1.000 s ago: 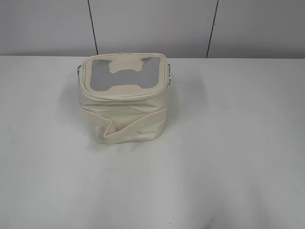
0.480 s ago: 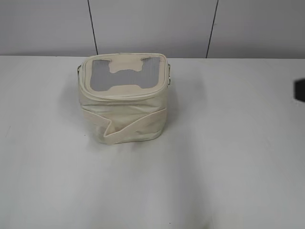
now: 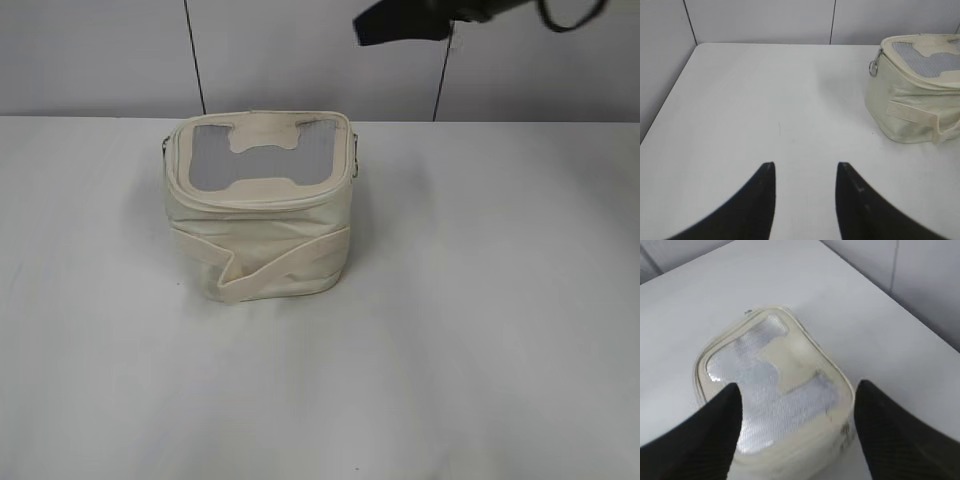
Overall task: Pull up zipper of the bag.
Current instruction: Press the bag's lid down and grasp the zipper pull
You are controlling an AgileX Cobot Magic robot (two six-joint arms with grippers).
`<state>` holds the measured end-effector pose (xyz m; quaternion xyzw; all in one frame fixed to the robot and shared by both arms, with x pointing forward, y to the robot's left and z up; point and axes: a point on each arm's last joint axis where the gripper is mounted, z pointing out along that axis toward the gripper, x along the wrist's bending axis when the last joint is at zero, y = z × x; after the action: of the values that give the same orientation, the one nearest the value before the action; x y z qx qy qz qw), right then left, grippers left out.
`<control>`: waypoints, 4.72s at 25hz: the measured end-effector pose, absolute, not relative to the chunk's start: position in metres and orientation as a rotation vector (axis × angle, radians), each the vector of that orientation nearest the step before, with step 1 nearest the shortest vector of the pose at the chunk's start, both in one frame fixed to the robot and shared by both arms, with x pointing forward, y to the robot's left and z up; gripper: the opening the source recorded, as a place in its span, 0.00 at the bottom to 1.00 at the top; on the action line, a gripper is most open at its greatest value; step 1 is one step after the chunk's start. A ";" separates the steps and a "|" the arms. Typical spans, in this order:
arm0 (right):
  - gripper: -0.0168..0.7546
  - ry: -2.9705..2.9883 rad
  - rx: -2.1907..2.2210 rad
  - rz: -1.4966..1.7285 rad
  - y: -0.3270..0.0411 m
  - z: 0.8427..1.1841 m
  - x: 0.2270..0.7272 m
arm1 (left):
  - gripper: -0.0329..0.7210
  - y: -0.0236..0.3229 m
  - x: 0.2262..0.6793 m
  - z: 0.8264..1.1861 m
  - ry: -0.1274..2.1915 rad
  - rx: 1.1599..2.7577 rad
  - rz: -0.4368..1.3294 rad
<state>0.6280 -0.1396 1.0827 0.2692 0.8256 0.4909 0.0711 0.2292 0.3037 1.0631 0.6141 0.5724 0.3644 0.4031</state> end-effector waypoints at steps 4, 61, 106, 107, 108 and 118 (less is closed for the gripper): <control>0.73 2.604 0.691 1.566 -0.090 1.062 0.679 | 0.46 0.304 0.229 1.063 1.447 1.552 0.924; 0.10 2.803 0.649 1.456 0.021 0.962 0.703 | 0.37 0.248 0.425 1.080 1.222 1.781 0.472; 0.09 2.804 0.706 1.471 0.016 0.963 0.706 | 0.66 0.222 0.620 0.938 0.455 2.346 0.524; 0.09 2.804 0.706 1.471 0.016 0.963 0.706 | 0.66 0.222 0.620 0.936 0.454 2.350 0.520; 0.09 2.804 0.706 1.471 0.016 0.963 0.706 | 0.66 0.223 0.620 0.935 0.454 2.353 0.519; 0.09 2.805 0.707 1.471 0.016 0.963 0.706 | 0.66 0.217 0.624 0.936 0.526 2.324 0.560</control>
<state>0.7056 0.0164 0.9629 0.2176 0.8632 0.4526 -0.0517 0.6239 0.2171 0.9358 0.8929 0.2020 0.2152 0.3401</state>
